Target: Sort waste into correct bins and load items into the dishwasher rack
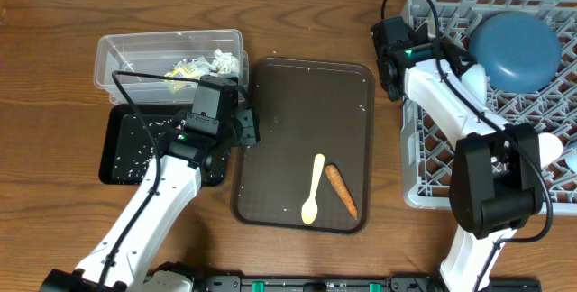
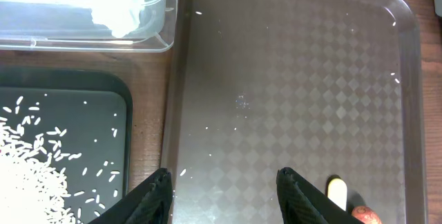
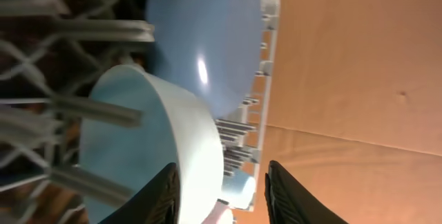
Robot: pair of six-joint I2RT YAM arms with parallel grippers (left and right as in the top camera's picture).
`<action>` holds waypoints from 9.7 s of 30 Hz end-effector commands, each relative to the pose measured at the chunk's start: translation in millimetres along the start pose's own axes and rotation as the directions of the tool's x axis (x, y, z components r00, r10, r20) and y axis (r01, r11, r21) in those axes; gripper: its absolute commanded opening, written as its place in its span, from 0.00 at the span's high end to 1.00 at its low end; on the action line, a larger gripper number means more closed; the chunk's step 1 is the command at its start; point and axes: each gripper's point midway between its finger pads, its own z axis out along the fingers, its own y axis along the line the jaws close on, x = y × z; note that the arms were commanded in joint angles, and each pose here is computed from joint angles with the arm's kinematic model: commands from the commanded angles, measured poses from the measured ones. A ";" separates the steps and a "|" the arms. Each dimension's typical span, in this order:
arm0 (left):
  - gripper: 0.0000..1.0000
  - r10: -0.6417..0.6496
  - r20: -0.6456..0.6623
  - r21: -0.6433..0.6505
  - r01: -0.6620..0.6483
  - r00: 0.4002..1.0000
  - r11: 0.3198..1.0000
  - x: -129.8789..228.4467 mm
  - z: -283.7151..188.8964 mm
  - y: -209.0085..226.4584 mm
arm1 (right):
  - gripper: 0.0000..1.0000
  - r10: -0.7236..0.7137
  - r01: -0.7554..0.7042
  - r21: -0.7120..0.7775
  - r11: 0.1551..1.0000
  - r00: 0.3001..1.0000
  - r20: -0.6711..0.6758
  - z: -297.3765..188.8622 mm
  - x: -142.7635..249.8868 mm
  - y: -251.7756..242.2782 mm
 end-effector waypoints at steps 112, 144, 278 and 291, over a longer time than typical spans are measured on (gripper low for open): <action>0.26 -0.314 0.021 -0.182 0.313 0.949 0.932 9.6 -83.2 113.3 | 0.26 -0.434 0.113 -0.980 0.161 0.900 0.032 -290.4 153.9 261.1; 0.26 -0.315 0.022 -0.182 0.313 0.949 0.932 9.5 -83.3 113.4 | 0.95 -0.296 0.133 -0.955 0.266 0.954 0.050 -251.8 108.2 284.0; 0.25 -0.306 0.048 -0.173 0.310 0.951 0.935 2.4 -83.0 113.2 | 0.99 0.177 -0.477 -0.813 0.334 0.879 -0.443 -74.2 106.2 63.1; 0.25 -0.306 0.048 -0.173 0.310 0.951 0.935 2.4 -83.0 113.2 | 0.67 0.216 -0.479 -0.811 0.336 0.877 -0.429 -70.0 97.3 60.7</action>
